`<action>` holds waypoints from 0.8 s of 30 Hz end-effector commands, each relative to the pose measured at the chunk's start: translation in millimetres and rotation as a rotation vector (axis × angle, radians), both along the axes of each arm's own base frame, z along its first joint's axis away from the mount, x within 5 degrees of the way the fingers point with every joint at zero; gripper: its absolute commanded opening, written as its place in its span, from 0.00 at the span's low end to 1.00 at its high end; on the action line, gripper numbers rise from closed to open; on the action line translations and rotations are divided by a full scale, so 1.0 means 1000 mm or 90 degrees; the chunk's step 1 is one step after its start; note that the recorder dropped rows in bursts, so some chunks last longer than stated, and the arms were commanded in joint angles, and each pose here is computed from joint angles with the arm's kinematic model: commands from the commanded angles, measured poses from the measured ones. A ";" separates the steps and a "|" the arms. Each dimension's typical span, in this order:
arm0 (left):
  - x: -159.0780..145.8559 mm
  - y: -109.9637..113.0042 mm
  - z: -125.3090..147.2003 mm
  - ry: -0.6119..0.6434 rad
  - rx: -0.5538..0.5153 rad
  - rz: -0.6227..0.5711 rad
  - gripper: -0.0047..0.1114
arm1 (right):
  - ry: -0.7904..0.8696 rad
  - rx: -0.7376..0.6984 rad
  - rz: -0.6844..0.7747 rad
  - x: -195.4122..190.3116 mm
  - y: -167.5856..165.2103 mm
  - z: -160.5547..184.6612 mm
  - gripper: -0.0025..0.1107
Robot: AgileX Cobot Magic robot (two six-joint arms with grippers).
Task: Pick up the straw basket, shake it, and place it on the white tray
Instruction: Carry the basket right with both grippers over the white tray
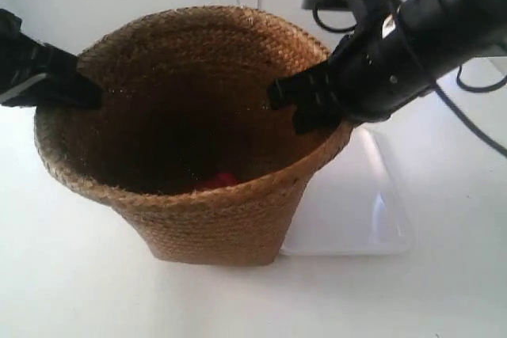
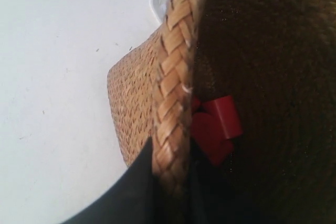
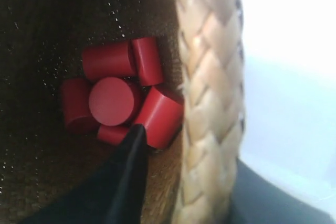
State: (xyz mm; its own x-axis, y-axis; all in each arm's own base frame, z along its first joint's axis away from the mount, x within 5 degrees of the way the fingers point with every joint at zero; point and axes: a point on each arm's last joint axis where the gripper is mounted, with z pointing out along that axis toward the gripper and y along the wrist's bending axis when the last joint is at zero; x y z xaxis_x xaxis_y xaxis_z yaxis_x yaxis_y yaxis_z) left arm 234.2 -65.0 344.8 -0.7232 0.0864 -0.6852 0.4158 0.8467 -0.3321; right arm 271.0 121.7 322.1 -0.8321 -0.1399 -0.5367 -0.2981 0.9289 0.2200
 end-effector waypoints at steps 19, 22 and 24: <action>0.042 -0.094 0.022 -0.014 -0.166 -0.067 0.04 | 0.009 -0.177 -0.001 0.064 -0.059 0.057 0.02; 0.055 -0.107 0.016 -0.003 -0.161 -0.081 0.04 | 0.006 -0.176 -0.035 0.067 -0.078 0.060 0.02; 0.063 -0.113 0.015 0.001 -0.159 -0.087 0.04 | 0.005 -0.178 -0.052 0.068 -0.089 0.061 0.02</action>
